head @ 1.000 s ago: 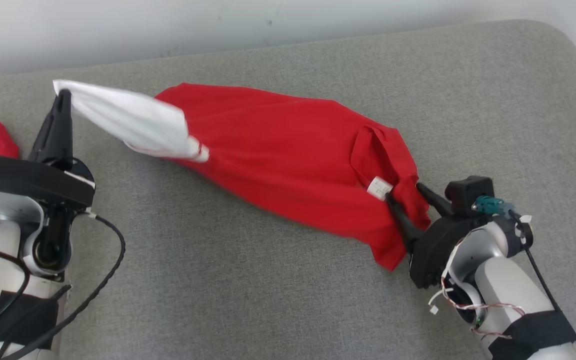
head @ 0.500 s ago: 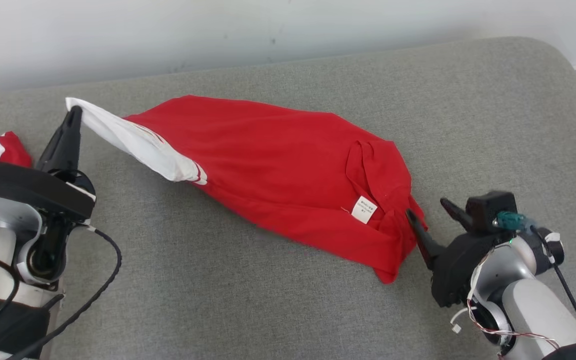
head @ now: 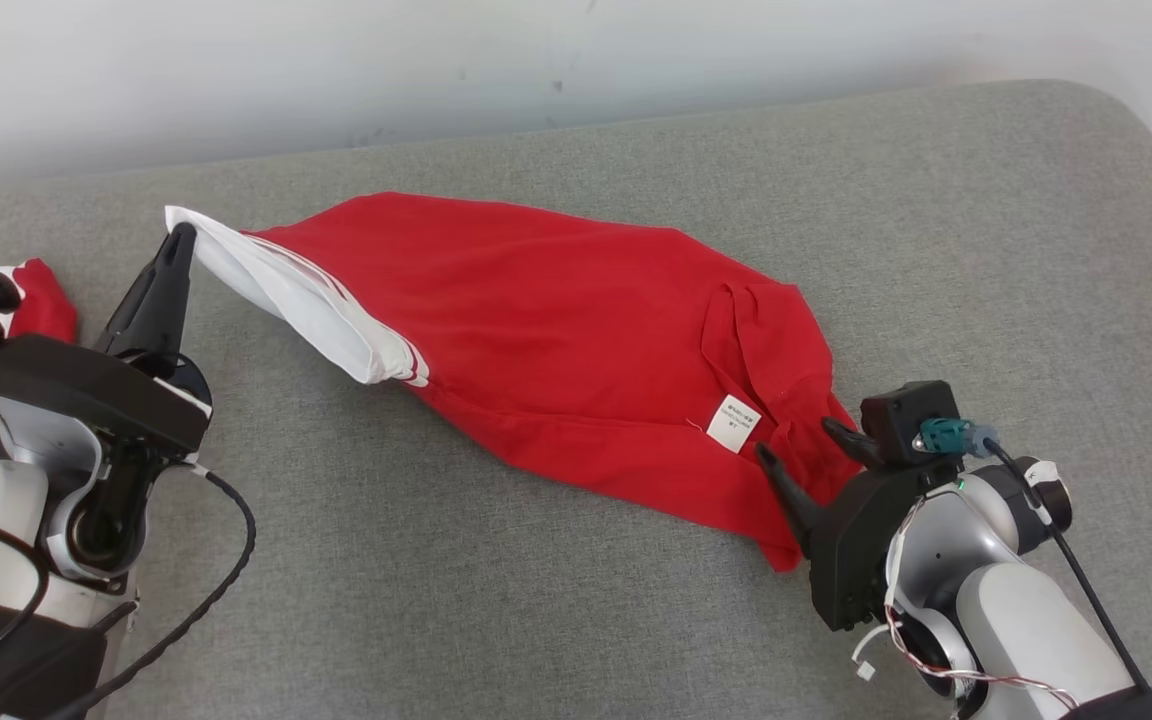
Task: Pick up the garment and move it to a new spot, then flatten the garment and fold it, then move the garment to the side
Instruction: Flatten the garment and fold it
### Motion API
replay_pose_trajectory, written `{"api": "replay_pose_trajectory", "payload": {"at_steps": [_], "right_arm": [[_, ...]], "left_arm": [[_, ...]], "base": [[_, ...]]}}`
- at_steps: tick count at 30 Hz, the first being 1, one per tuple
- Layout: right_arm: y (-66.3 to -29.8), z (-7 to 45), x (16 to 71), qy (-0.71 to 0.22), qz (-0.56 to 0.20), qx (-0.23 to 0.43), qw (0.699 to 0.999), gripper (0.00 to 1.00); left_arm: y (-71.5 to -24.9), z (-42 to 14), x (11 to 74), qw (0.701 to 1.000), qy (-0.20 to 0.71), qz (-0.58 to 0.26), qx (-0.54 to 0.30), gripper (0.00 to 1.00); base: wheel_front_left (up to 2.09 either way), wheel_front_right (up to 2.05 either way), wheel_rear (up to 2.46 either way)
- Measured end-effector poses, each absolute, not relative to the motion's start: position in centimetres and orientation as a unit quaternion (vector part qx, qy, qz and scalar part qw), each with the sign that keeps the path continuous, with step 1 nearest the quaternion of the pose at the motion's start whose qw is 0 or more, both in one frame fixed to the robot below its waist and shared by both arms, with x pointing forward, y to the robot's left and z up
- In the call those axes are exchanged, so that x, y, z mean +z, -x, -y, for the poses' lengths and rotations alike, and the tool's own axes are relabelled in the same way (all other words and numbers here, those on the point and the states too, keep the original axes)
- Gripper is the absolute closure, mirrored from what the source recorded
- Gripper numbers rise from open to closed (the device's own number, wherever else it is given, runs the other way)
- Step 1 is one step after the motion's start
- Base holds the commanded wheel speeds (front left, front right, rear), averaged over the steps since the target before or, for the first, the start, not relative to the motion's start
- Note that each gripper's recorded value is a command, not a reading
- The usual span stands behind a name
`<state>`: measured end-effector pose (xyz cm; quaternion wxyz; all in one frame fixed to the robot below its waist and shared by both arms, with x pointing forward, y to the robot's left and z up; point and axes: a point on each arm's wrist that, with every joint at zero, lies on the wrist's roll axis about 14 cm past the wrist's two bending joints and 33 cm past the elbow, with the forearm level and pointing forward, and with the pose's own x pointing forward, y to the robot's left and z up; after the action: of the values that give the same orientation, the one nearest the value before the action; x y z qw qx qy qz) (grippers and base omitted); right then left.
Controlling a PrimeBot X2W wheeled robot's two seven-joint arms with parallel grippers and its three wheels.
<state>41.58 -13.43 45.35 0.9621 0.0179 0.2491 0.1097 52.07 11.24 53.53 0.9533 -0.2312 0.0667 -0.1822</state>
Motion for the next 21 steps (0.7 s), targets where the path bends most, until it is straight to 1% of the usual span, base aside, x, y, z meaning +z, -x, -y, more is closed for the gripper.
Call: {"api": "replay_pose_trajectory", "payload": {"at_steps": [1,2,3,6,7,8,10,11,12,13,15,19,21], "right_arm": [[-41.7,13.6,45.3,-0.021,-0.252,0.103,0.962,0.21],[-41.7,13.7,45.1,-0.022,-0.256,0.1,0.961,0.21],[-41.8,13.7,44.9,-0.026,-0.262,0.098,0.96,0.26],[-41.9,13.2,44.6,-0.04,-0.276,0.099,0.955,0.29],[-42.0,13.1,44.5,-0.049,-0.28,0.098,0.954,0.33],[-41.9,13.0,44.3,-0.056,-0.286,0.095,0.952,0.4],[-41.8,13.0,43.6,-0.071,-0.302,0.085,0.947,0.45],[-41.7,13.1,43.4,-0.075,-0.307,0.08,0.945,0.44],[-41.7,13.1,43.2,-0.078,-0.312,0.079,0.944,0.38],[-41.6,13.1,43.1,-0.083,-0.316,0.075,0.942,0.21],[-41.6,13.3,42.8,-0.089,-0.324,0.068,0.939,0.02],[-41.7,13.5,42.4,-0.098,-0.337,0.06,0.934,0.06],[-42.2,13.2,42.8,-0.103,-0.333,0.063,0.935,0.1]], "left_arm": [[-52.1,-11.3,53.5,0.954,0.23,-0.067,-0.182,1.0],[-52.1,-11.4,53.4,0.954,0.229,-0.068,-0.181,1.0],[-52.0,-11.5,53.3,0.954,0.228,-0.069,-0.181,1.0],[-52.0,-11.5,53.1,0.953,0.232,-0.074,-0.182,1.0],[-51.9,-11.4,53.0,0.952,0.233,-0.076,-0.183,1.0],[-51.9,-11.4,52.9,0.951,0.235,-0.077,-0.184,1.0],[-51.9,-11.3,52.8,0.951,0.235,-0.079,-0.185,1.0],[-51.9,-11.3,52.7,0.951,0.234,-0.08,-0.185,1.0],[-51.9,-11.3,52.7,0.951,0.234,-0.081,-0.185,1.0],[-51.9,-11.3,52.6,0.951,0.233,-0.082,-0.185,1.0],[-51.9,-11.4,52.4,0.951,0.232,-0.084,-0.186,1.0],[-51.9,-11.4,52.2,0.951,0.229,-0.089,-0.187,1.0],[-51.9,-11.3,52.1,0.951,0.23,-0.09,-0.188,1.0]], "base": [[0.0,0.0,0.0],[0.0,0.0,0.0],[0.0,0.0,0.0],[0.0,0.0,0.0],[0.0,0.0,0.0],[0.0,0.0,0.0],[0.0,0.0,0.0],[0.0,0.0,0.0],[0.0,0.0,0.0],[0.0,0.0,0.0],[0.0,0.0,0.0],[0.0,0.0,0.0],[0.0,0.0,0.0]]}}
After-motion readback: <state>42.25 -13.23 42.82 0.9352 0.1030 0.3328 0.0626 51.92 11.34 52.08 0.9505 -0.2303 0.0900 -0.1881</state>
